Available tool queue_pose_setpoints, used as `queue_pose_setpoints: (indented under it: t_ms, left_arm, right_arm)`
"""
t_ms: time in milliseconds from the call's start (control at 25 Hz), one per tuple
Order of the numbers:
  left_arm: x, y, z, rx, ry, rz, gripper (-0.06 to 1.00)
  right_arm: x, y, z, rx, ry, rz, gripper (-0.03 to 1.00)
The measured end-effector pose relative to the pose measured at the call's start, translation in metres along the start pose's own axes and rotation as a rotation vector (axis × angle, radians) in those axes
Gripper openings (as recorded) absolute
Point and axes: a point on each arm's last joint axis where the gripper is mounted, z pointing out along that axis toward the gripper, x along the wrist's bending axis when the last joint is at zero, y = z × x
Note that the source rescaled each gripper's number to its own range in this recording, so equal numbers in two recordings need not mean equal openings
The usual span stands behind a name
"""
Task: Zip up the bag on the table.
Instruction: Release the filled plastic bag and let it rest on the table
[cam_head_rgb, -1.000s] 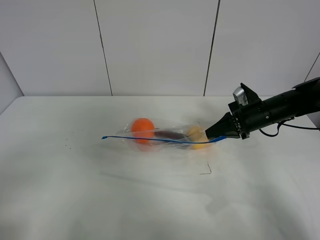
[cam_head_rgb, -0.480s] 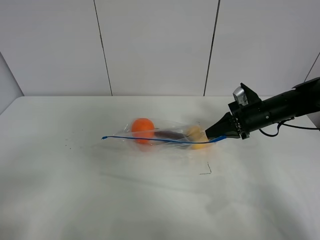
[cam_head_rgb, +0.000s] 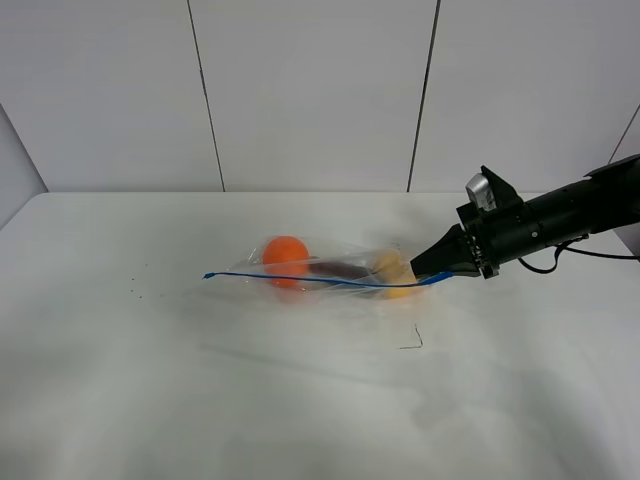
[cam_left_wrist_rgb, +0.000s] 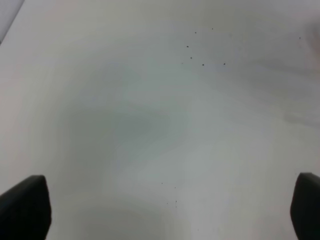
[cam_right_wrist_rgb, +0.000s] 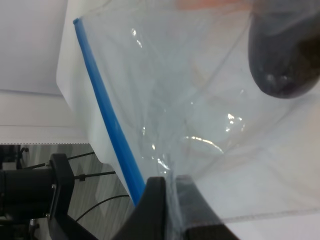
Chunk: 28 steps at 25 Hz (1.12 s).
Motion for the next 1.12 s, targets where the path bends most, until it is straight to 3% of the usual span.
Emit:
queue_pose_setpoints:
  t_ms: [200, 280, 400, 560, 720, 1120]
  left_arm:
    - [0.000, 0.000, 0.000, 0.000, 0.000, 0.000, 1.00]
    - [0.000, 0.000, 0.000, 0.000, 0.000, 0.001, 1.00]
    - [0.000, 0.000, 0.000, 0.000, 0.000, 0.001, 1.00]
    - [0.000, 0.000, 0.000, 0.000, 0.000, 0.001, 1.00]
    - [0.000, 0.000, 0.000, 0.000, 0.000, 0.001, 1.00]
    - [0.000, 0.000, 0.000, 0.000, 0.000, 0.002, 1.00]
  right_arm:
    - [0.000, 0.000, 0.000, 0.000, 0.000, 0.000, 0.00]
    - [0.000, 0.000, 0.000, 0.000, 0.000, 0.000, 0.06]
    - [0.000, 0.000, 0.000, -0.001, -0.001, 0.000, 0.33]
    - [-0.003, 0.002, 0.000, -0.027, -0.045, 0.004, 0.92]
    - [-0.008, 0.003, -0.003, -0.037, -0.128, 0.009, 0.99]
    - [-0.008, 0.004, -0.016, -0.049, -0.315, -0.013, 1.00]
